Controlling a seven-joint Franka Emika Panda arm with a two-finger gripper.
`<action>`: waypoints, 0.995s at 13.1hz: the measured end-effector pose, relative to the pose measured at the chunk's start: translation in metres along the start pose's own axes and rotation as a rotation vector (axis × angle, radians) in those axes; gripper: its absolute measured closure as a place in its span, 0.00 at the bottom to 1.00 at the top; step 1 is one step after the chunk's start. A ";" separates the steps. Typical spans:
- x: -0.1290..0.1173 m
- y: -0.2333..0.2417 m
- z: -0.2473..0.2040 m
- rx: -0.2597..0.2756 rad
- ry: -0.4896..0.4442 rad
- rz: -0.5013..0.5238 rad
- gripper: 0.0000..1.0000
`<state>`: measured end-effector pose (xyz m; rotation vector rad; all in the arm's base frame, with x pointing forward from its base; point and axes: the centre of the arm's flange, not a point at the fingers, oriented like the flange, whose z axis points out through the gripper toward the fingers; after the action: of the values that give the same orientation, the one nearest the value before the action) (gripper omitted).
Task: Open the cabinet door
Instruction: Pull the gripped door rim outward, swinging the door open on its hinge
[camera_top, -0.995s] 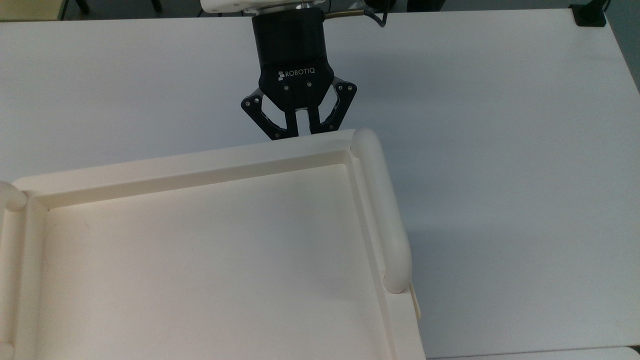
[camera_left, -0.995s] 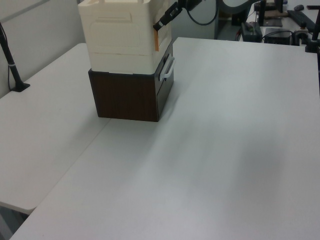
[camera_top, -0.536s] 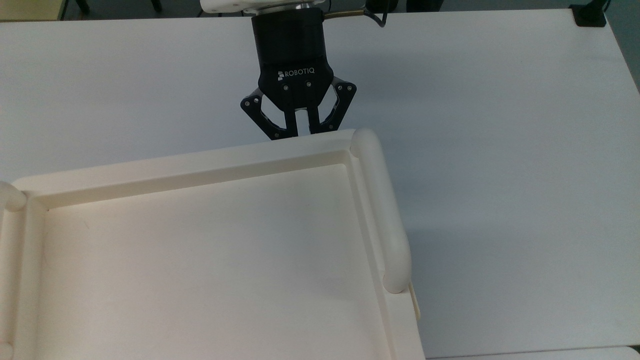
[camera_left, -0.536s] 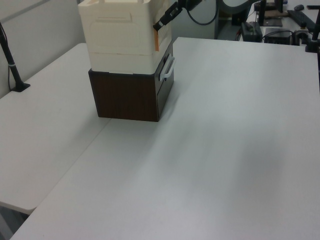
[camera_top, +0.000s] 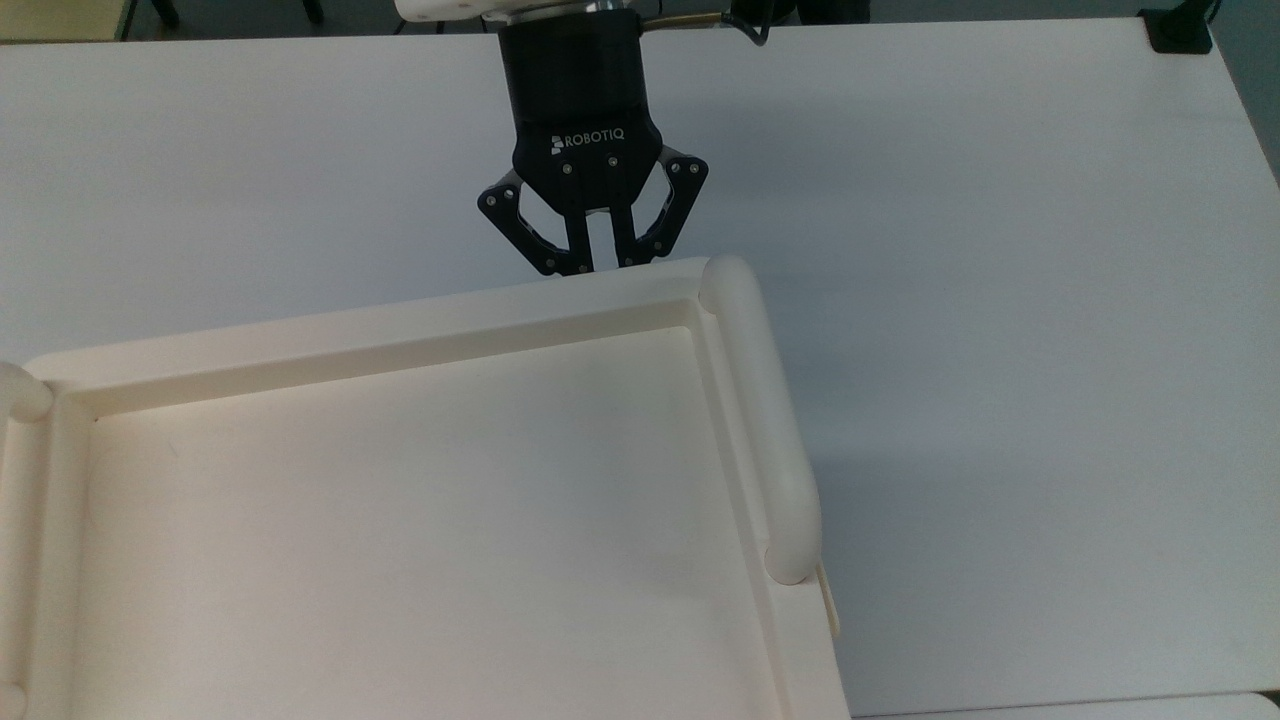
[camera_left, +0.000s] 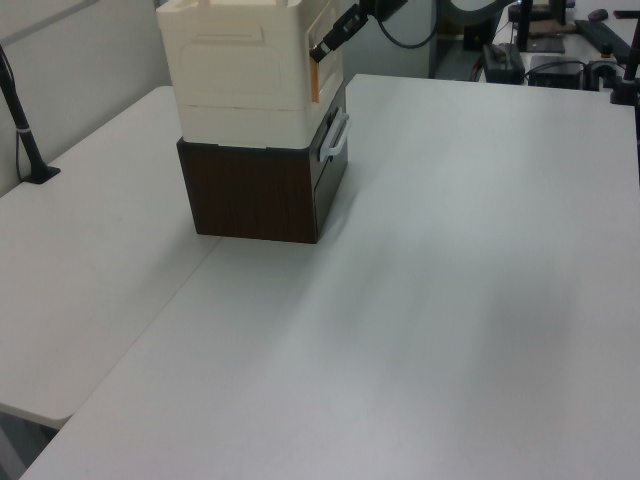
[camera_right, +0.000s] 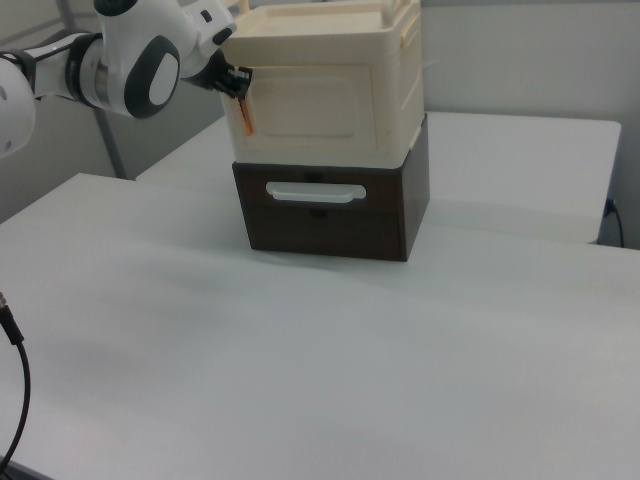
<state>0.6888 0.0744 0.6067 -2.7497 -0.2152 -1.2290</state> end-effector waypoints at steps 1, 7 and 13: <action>-0.001 0.001 -0.003 0.003 -0.016 0.002 0.85; -0.007 0.013 -0.029 0.016 -0.133 0.026 0.85; -0.023 0.051 -0.061 0.019 -0.306 0.094 0.80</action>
<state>0.6382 0.0125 0.6278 -2.8826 -0.1222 -0.7760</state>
